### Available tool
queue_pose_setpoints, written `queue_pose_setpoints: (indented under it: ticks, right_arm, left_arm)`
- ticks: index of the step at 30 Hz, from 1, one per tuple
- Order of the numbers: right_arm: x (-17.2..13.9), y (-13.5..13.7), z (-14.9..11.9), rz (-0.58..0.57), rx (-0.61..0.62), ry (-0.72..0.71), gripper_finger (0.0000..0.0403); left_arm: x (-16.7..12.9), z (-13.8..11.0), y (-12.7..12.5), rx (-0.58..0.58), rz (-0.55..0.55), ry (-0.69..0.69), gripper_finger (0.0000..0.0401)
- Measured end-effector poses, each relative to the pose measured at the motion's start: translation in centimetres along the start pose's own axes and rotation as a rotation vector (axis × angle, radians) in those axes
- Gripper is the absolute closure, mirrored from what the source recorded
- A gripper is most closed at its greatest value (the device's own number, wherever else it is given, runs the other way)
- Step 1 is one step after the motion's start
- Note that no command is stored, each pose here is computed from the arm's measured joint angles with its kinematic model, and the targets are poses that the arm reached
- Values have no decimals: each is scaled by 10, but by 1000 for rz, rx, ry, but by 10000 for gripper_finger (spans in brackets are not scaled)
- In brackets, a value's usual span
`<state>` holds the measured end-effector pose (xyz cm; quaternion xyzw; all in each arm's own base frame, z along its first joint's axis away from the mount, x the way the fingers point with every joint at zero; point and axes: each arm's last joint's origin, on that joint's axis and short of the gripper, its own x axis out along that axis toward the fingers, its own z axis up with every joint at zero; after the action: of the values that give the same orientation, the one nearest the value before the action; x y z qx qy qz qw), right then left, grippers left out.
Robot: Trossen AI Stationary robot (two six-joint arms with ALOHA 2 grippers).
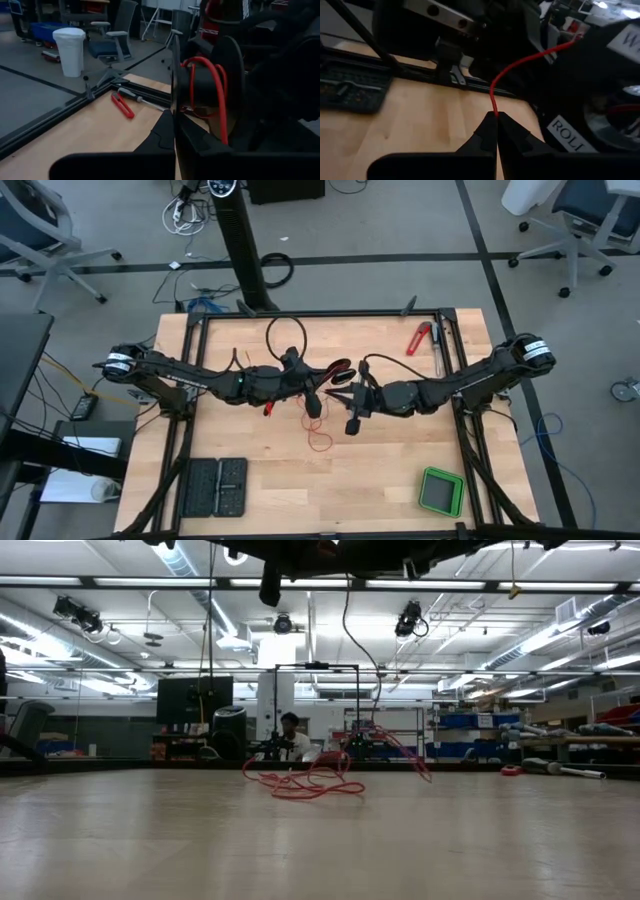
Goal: Coil cords
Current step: Coil the red wire onto the black spool
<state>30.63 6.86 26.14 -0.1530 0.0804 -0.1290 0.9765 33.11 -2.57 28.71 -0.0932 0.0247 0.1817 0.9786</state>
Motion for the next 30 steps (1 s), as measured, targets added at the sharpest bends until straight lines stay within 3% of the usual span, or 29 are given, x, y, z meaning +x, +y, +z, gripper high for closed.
queue_pose_setpoints:
  ticks: [9, 15, 30]
  right_arm:
    - [-20, 6, 13, -66, -102, 0, 403]
    - [-34, 4, 24, -76, -99, -32, 403]
    - [-32, 5, 7, -42, -137, 112, 403]
  left_arm:
    - [-1, -3, 1, 47, 7, 33, 400]
    - [-1, -2, 2, 49, 32, 26, 400]
    - [-1, 8, 0, 26, 33, -69, 400]
